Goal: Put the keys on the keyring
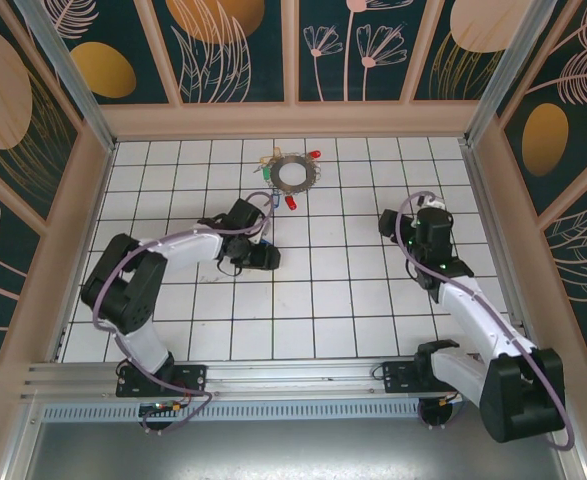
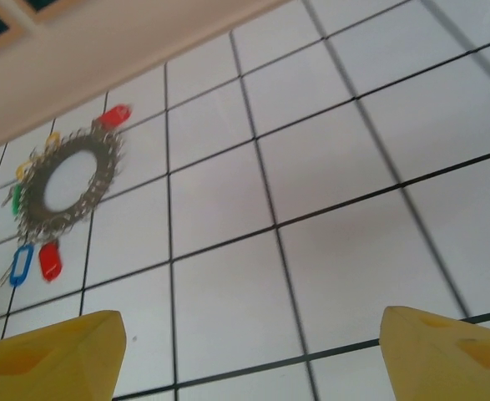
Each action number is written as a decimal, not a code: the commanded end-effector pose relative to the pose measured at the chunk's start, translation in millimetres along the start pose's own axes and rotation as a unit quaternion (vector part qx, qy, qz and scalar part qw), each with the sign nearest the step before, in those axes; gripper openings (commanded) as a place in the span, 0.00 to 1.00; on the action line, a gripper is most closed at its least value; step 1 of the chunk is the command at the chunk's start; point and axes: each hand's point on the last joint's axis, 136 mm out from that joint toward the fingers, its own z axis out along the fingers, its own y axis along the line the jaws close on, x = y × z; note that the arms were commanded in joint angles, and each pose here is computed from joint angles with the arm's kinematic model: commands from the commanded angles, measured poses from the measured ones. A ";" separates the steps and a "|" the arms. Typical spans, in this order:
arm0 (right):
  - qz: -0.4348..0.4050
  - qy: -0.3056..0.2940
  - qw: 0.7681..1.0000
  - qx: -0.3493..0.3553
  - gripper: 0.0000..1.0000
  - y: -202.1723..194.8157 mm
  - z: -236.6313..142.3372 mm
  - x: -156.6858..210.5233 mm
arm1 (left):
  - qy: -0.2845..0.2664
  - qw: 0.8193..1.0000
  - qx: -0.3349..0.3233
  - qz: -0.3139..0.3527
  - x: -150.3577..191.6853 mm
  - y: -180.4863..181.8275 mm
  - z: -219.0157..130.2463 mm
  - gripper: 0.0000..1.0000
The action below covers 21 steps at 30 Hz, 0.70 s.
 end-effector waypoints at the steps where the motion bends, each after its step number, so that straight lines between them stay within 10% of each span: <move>1: -0.041 0.026 0.996 -0.073 0.77 51.6 9.1 2.5 | -0.042 0.999 -0.003 0.032 -15.8 -10.8 -46.4 0.65; 14: -0.243 0.258 0.923 -0.146 0.54 208.8 89.6 145.0 | -0.182 0.976 -0.019 -0.122 -75.4 80.2 -133.9 0.77; 21: -0.266 0.284 0.914 -0.113 0.48 250.3 142.7 184.0 | -0.216 0.961 -0.049 -0.166 -81.1 108.5 -138.9 0.78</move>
